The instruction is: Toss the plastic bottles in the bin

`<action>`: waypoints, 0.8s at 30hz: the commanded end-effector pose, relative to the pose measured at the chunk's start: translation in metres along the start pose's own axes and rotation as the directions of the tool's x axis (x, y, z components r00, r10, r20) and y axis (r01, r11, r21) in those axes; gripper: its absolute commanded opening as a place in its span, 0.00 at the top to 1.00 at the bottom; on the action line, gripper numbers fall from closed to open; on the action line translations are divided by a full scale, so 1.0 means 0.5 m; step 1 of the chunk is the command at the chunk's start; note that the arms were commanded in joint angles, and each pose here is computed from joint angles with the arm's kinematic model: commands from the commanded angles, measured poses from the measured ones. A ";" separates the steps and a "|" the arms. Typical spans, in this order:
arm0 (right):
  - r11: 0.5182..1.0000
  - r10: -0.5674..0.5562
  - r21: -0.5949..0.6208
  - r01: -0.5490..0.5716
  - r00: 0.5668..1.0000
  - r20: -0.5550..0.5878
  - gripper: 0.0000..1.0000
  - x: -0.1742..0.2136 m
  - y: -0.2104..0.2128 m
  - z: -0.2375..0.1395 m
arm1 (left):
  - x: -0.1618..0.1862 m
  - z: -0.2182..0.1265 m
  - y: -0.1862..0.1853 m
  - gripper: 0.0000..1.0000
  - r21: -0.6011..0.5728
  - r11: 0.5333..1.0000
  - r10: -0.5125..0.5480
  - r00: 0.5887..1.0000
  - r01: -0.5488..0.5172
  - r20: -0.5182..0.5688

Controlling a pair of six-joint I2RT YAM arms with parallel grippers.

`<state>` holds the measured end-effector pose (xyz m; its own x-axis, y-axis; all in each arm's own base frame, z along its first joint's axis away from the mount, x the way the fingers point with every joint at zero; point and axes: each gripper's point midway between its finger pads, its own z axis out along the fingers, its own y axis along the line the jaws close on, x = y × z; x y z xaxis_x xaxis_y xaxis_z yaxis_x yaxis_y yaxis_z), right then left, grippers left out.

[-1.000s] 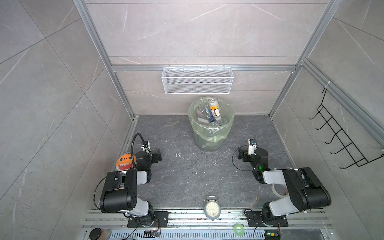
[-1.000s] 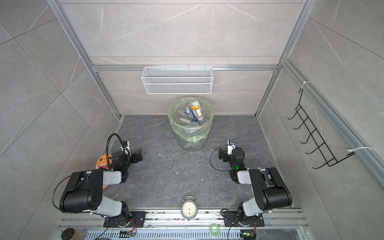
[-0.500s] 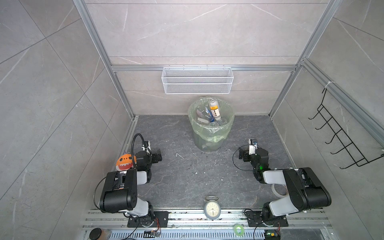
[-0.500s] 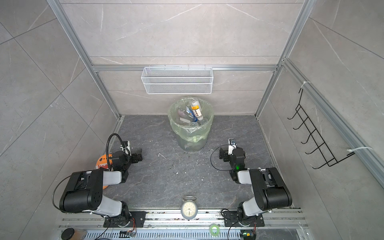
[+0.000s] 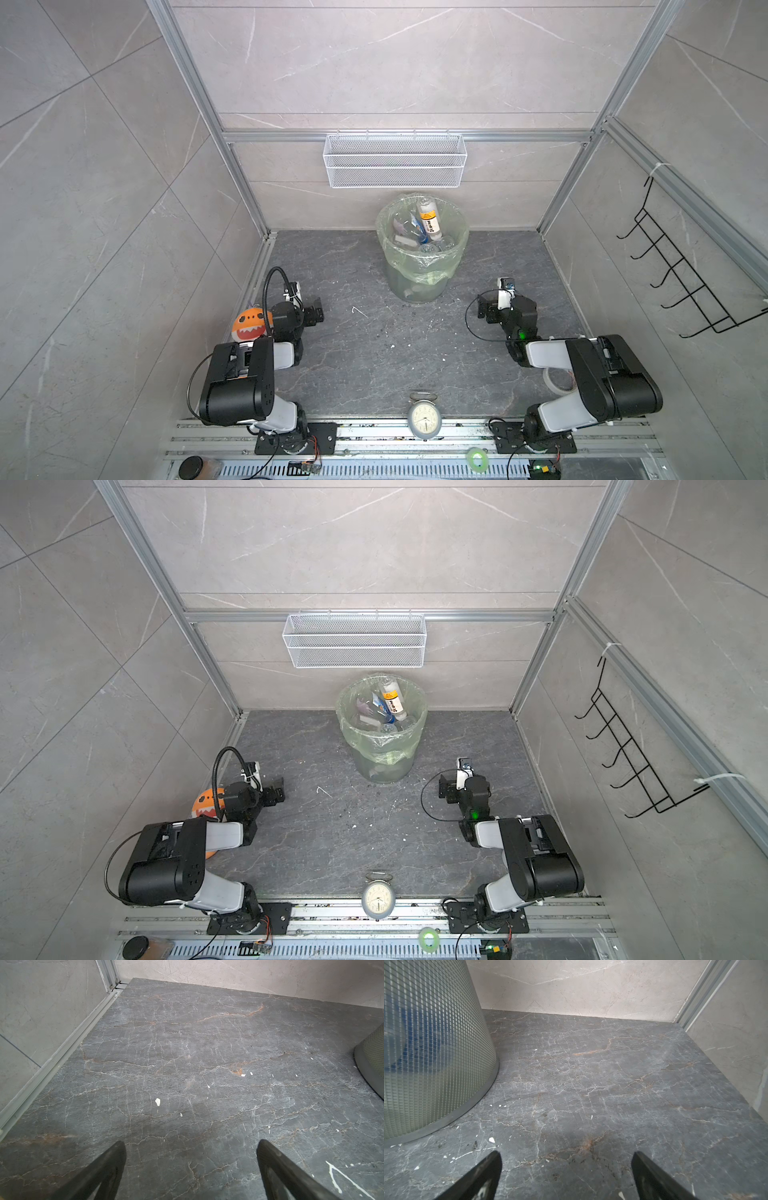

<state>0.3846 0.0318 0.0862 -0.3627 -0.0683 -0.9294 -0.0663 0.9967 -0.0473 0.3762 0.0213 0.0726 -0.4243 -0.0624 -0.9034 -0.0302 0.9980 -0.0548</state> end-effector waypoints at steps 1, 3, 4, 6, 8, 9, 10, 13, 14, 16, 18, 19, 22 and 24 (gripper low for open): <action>1.000 0.017 0.000 -0.017 1.000 0.014 0.01 -0.012 -0.001 0.005 | -0.031 0.006 0.003 0.00 -0.014 1.000 0.014 0.999 -0.014 0.041; 1.000 0.017 -0.001 -0.017 1.000 0.013 0.01 -0.011 -0.001 0.005 | -0.031 0.006 0.003 0.00 -0.015 1.000 0.014 0.999 -0.013 0.041; 1.000 0.016 -0.002 -0.016 1.000 0.012 0.01 -0.011 0.000 0.005 | -0.031 0.006 0.003 0.00 -0.014 1.000 0.015 0.999 -0.014 0.041; 1.000 0.017 -0.001 -0.017 1.000 0.013 0.01 -0.011 0.000 0.005 | -0.031 0.006 0.003 0.00 -0.014 1.000 0.015 0.999 -0.014 0.041; 1.000 0.017 -0.001 -0.017 1.000 0.014 0.01 -0.011 0.000 0.005 | -0.030 0.007 0.002 0.00 -0.013 1.000 0.015 0.999 -0.014 0.040; 1.000 0.017 -0.001 -0.017 1.000 0.015 0.01 -0.012 -0.001 0.005 | -0.031 0.006 0.002 0.00 -0.013 1.000 0.017 0.999 -0.016 0.041; 1.000 0.018 -0.001 -0.018 1.000 0.013 0.01 -0.011 -0.001 0.005 | -0.031 0.006 0.002 0.00 -0.013 1.000 0.017 0.999 -0.016 0.040; 1.000 0.017 -0.001 -0.017 1.000 0.014 0.01 -0.012 -0.001 0.005 | -0.031 0.006 -0.004 0.00 0.003 1.000 0.024 0.999 -0.024 0.042; 1.000 0.017 -0.001 -0.017 1.000 0.015 0.01 -0.012 0.000 0.005 | -0.031 0.006 -0.005 0.00 0.004 1.000 0.024 0.999 -0.025 0.042; 1.000 0.017 -0.001 -0.017 1.000 0.013 0.01 -0.011 0.000 0.005 | -0.029 0.006 -0.004 0.00 0.004 1.000 0.023 0.999 -0.023 0.040; 1.000 0.018 -0.002 -0.018 1.000 0.015 0.01 -0.013 0.000 0.005 | -0.031 0.006 -0.004 0.00 0.003 1.000 0.024 0.999 -0.024 0.043; 1.000 0.017 -0.001 -0.017 1.000 0.014 0.01 -0.012 -0.001 0.005 | -0.029 0.006 -0.004 0.00 0.003 1.000 0.023 0.999 -0.023 0.041; 1.000 0.017 0.000 -0.017 1.000 0.015 0.01 -0.012 -0.001 0.005 | -0.029 0.006 -0.005 0.00 0.004 1.000 0.023 0.999 -0.023 0.041; 1.000 0.017 0.000 -0.017 1.000 0.013 0.01 -0.011 -0.001 0.005 | -0.030 0.006 -0.005 0.00 0.003 1.000 0.023 0.999 -0.023 0.041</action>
<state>0.3846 0.0318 0.0862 -0.3627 -0.0683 -0.9294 -0.0663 0.9967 -0.0473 0.3763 0.0207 0.0726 -0.4244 -0.0608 -0.9034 -0.0305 0.9981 -0.0528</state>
